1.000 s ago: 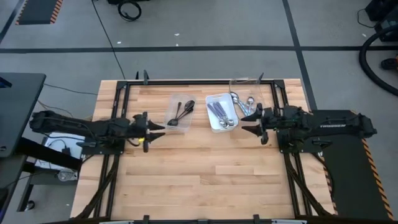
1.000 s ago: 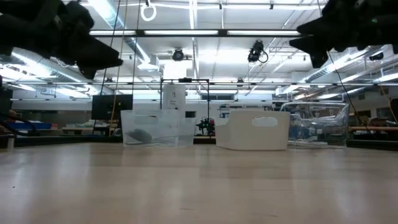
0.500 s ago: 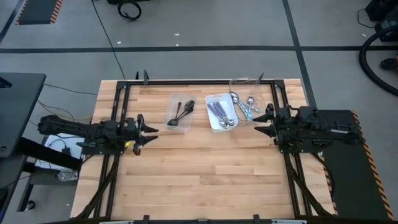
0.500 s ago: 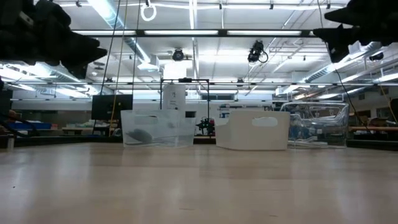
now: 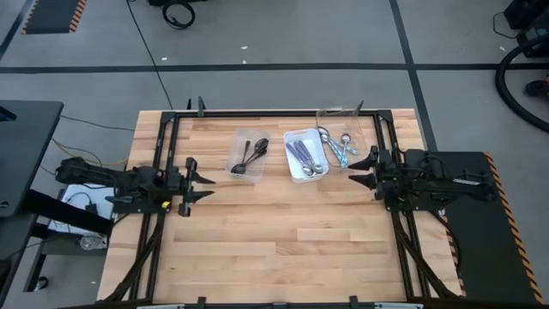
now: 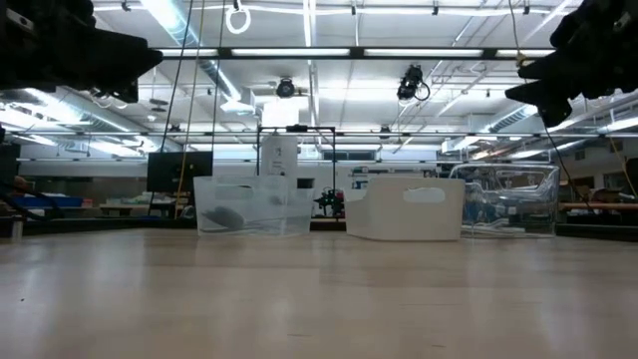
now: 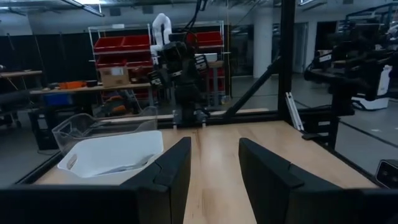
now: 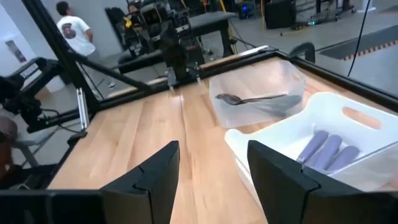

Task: Sort silverware by color (type)
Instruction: Return to Home Position

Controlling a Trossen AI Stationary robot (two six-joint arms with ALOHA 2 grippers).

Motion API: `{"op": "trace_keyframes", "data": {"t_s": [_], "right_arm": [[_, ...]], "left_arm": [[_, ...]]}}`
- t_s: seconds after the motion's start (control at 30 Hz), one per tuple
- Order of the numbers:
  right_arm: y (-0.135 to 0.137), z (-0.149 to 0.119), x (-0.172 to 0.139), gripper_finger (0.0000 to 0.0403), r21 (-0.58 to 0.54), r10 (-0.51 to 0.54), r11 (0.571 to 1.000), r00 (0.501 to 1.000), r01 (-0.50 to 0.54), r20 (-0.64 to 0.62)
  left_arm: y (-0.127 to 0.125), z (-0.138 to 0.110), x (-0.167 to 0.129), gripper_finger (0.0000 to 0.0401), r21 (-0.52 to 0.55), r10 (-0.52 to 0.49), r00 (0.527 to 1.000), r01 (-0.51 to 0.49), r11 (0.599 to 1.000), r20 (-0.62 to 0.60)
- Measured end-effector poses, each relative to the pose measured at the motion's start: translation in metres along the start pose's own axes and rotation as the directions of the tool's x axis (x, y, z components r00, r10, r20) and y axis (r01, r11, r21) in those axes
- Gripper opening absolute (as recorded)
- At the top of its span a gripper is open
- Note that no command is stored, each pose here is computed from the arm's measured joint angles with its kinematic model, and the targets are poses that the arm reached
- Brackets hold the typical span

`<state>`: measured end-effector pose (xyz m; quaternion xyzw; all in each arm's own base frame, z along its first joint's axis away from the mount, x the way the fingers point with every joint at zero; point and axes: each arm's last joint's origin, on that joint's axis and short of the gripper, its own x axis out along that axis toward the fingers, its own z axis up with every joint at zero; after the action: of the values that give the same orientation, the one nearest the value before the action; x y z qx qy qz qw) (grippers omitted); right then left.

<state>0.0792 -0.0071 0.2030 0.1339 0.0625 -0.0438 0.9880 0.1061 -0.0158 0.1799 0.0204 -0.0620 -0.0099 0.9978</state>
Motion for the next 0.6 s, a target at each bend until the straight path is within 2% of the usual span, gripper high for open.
{"op": "trace_keyframes", "data": {"t_s": [0.6], "right_arm": [[0.0003, 0.0017, -0.0001, 0.0199, -0.001, 0.000, 1.000, 1.000, 0.000, 0.019]], "left_arm": [[0.0000, -0.0001, 0.0000, 0.0142, 0.001, 0.000, 1.000, 0.000, 1.000, 0.000]]}}
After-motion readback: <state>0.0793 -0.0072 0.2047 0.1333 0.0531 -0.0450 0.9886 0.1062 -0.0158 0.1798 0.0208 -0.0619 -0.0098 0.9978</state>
